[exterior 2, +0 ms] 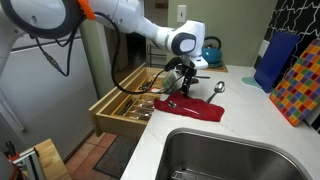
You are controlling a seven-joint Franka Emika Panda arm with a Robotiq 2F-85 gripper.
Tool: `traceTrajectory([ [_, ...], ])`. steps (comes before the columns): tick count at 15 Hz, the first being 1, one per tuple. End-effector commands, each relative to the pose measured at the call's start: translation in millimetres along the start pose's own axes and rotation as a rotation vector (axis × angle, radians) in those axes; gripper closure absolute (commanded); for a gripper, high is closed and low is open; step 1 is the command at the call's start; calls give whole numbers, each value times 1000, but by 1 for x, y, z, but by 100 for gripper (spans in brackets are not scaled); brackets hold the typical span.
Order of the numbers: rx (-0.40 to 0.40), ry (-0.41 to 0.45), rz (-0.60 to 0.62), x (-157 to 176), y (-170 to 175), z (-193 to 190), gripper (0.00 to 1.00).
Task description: Put the tea spoon on the red towel fold it and then put it in the open drawer
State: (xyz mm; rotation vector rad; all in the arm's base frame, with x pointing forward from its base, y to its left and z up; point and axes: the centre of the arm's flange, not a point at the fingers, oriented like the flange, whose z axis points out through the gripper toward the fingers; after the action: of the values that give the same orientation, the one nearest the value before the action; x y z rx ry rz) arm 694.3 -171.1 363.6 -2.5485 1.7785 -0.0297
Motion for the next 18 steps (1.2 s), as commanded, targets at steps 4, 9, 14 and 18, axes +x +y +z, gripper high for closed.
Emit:
traceTrajectory([
  [4, -67, -4, 14, 4, 4, -10, 100],
  [9, -75, -14, 10, 4, 16, -29, 99],
  [14, -148, 21, 69, -6, 50, -54, 99],
  [18, -226, 86, 141, -17, 71, -57, 99],
])
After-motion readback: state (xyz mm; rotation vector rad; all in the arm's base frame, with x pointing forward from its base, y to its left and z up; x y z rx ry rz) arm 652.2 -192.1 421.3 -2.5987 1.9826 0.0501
